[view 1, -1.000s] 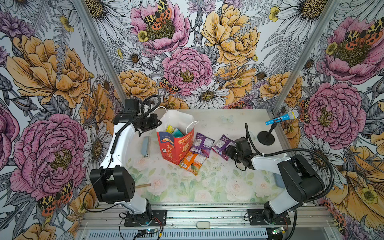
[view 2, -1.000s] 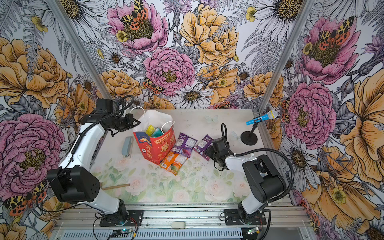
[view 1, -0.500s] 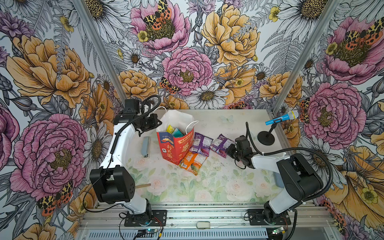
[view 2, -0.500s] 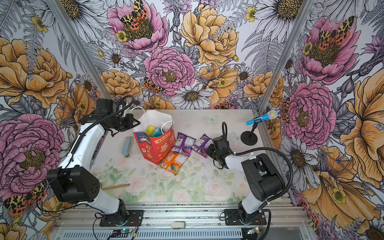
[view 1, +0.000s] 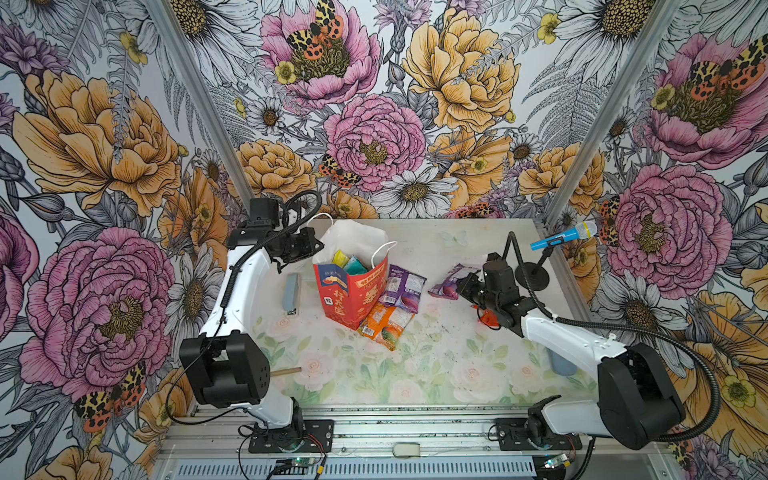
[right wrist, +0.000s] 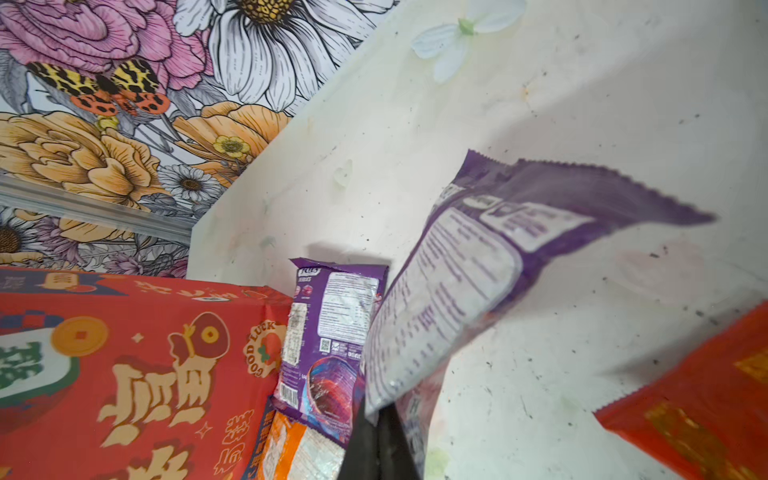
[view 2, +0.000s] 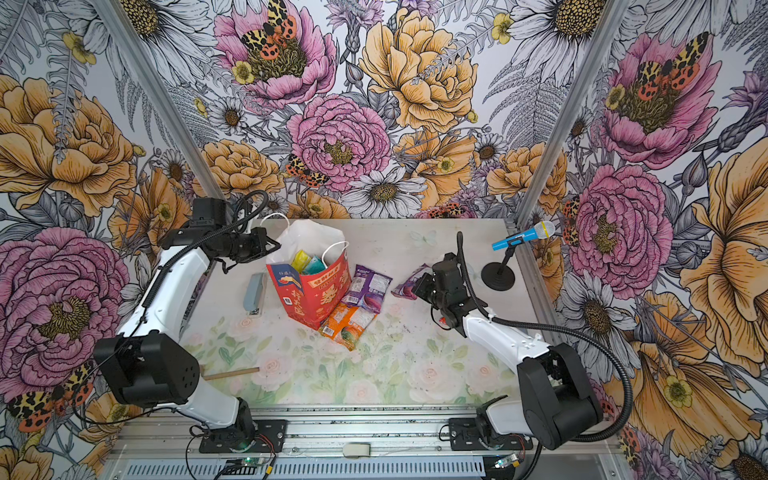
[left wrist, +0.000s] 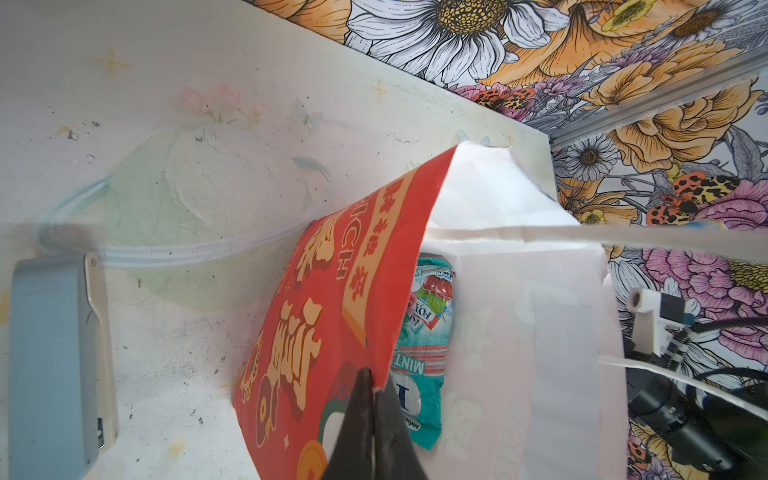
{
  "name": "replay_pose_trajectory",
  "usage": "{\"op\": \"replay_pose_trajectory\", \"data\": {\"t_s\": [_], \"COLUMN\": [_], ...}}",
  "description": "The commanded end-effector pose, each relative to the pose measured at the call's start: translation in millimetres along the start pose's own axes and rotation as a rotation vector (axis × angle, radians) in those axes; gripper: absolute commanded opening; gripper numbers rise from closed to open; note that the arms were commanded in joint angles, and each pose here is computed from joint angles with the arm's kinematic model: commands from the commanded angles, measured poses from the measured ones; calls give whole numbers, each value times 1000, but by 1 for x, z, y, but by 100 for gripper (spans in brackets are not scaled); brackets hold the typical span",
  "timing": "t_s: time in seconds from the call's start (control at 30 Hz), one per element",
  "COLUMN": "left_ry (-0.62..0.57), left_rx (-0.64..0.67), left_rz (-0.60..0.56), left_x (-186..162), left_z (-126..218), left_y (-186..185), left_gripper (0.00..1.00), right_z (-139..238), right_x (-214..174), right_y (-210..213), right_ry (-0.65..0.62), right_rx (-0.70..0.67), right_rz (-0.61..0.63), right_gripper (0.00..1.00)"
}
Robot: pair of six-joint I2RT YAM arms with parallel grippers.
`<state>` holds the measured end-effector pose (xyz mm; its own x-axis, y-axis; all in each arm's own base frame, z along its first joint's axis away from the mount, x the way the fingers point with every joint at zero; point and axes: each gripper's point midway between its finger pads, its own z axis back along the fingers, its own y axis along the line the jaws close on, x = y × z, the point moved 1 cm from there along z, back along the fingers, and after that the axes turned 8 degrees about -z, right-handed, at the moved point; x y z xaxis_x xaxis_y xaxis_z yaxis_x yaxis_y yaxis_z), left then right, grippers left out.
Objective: Place the snacks into the paper bag
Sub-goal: 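Carry the purple bag with the right gripper above the paper bag opening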
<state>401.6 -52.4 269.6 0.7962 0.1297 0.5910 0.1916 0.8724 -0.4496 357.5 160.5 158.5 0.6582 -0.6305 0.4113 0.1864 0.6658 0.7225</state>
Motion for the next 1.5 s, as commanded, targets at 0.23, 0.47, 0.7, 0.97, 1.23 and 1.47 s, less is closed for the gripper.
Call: {"op": "replay_pose_trajectory", "data": {"t_s": [0.23,0.47,0.7,0.97,1.23,1.47], "left_ry": [-12,-10,-10,-10,-5,-5], "left_rx": [3,1,2,-1,-2,-1], "left_rz": [7,7,5,4,6,7], "left_x": [0,0,-1,0,-1,-1], "left_z": [4,3,3,3,1,1], "left_y": [-1,-1,-2,-2,-1,-1], "left_gripper": [0,0,0,0,0,0], "right_z": [45,61,60,61,54,46], "right_x": [30,50,66,82,70,35], "right_y": [73,128,199,272,321,347], "right_ry": [-92,-141,-160,-190,-150,-70], "right_rx": [137,226,339,468,562,607], "right_rz": [104,177,256,325,380,440], "right_gripper": [0,0,0,0,0,0]}}
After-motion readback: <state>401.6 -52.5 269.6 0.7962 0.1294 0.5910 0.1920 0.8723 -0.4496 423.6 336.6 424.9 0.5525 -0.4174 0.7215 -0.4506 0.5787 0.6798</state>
